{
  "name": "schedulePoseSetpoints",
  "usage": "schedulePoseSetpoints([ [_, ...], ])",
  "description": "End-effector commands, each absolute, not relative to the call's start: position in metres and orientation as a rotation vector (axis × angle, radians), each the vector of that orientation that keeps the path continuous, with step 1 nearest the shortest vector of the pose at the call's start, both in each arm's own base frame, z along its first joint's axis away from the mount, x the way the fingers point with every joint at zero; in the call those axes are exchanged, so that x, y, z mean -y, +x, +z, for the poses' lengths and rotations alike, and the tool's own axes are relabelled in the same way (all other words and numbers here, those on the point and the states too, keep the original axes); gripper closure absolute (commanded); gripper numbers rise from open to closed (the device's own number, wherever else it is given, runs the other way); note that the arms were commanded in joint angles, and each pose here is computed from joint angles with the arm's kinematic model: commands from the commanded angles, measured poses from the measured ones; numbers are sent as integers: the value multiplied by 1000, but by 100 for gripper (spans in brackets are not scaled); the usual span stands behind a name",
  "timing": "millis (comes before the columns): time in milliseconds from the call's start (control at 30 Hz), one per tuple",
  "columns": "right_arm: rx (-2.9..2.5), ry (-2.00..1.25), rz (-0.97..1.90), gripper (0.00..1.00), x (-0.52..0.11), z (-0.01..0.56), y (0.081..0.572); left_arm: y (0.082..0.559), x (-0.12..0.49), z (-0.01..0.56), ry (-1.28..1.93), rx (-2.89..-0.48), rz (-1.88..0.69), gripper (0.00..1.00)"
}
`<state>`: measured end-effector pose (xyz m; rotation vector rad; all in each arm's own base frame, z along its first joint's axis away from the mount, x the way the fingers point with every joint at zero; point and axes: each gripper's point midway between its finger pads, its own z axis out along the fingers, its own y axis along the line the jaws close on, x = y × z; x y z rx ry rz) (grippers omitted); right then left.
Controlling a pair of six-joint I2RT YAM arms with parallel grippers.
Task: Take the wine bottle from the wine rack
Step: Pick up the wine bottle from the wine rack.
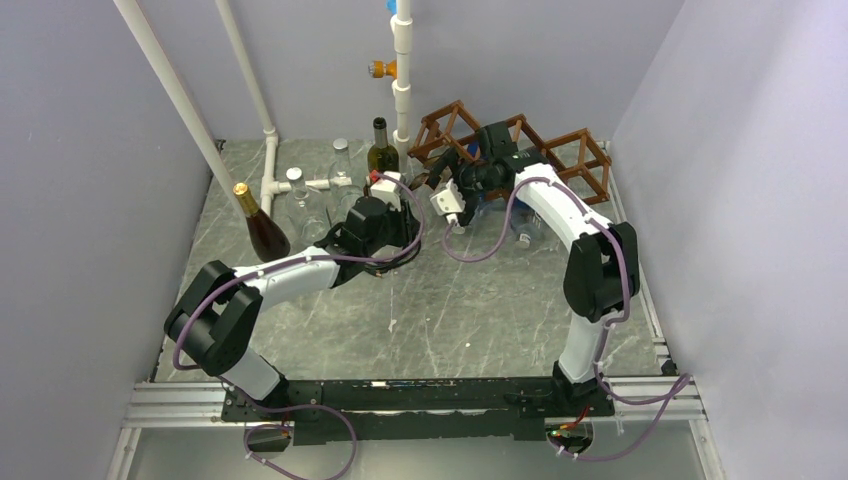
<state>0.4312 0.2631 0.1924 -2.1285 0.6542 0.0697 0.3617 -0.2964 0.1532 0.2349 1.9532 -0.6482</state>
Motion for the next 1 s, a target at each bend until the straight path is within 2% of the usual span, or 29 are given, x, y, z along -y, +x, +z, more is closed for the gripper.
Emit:
schedulePoseSetpoints([
  [0,-579,-2120,26,0,-276,194,437,357,331,219,312,-1774,-848,100],
  [233,-556,-2142,9,1,-288,181,441,353,331,226,322,-1760,-873,100],
  [533,-534,-2176,-67,13,-293,168,452,351,328,227,320,-1758,-882,100],
  [633,-527,-2186,-87,20,-294,165,455,350,326,228,316,-1756,-882,100],
  [833,-500,-2184,-86,50,-300,172,453,349,322,232,307,-1750,-880,100],
  [967,-482,-2180,-78,61,-305,182,448,346,319,237,305,-1742,-878,100],
])
